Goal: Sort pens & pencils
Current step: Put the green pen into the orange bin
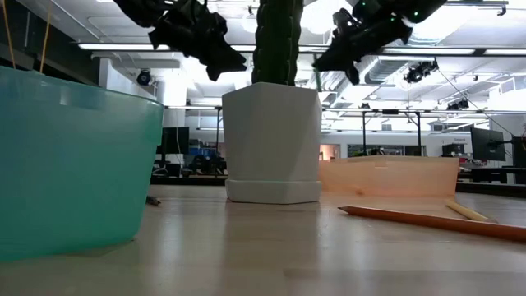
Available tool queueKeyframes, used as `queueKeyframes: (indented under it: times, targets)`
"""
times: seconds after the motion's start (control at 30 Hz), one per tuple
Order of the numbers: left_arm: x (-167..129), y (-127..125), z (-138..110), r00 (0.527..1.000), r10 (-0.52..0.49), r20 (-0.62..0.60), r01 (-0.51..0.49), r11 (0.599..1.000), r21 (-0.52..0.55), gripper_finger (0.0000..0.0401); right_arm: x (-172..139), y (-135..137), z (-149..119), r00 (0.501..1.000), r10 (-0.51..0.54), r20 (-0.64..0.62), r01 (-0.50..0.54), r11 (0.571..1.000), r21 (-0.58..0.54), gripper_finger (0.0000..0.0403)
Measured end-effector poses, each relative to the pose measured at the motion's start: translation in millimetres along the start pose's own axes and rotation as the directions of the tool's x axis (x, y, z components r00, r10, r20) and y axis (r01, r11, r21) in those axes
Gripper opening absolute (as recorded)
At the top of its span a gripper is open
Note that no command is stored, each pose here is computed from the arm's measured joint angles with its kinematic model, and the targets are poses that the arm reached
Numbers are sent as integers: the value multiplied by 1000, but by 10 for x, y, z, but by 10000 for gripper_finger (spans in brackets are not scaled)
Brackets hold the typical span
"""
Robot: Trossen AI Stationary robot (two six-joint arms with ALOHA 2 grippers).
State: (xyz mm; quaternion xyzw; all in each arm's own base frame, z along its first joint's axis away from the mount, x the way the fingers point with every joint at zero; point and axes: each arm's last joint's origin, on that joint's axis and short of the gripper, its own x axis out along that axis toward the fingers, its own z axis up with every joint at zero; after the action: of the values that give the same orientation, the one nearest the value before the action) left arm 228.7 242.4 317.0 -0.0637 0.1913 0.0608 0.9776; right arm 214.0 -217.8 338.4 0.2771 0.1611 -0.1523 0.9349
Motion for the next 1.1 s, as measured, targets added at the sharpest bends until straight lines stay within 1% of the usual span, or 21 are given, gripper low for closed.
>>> queueKeyframes:
  times: [0.1, 0.33, 0.53, 0.7, 0.83, 0.9, 1.1]
  targets:
    - [0, -1, -10, 1000, 0, -9, 0, 1000, 6, 142, -83, -6, -61, 998, -34, -46, 34, 999, 10, 18]
    - [0, -8, -35, 1000, -6, -30, 6, 1000, 1, 143, -203, -107, -248, 992, -86, -95, 93, 993, 70, 18]
    - [-14, -26, -58, 998, -14, -55, 14, 1000, 1, 143, -224, -247, -626, 979, -114, -167, 142, 975, 169, 18]
    - [-57, -65, -65, 997, -20, -77, 20, 1000, 0, 143, -224, -340, -955, 959, -172, -227, 229, 939, 256, 18]
    - [-102, -95, -43, 997, -11, -77, 12, 1000, 11, 143, -217, -397, -1118, 941, -214, -264, 293, 905, 309, 18]
    - [-122, -109, -40, 996, -4, -84, 5, 1000, 16, 143, -212, -418, -1171, 931, -234, -280, 322, 889, 327, 18]
    - [-146, -137, -88, 991, -4, -136, 5, 1000, 7, 143, -210, -480, -1269, 888, -346, -302, 441, 824, 355, 18]
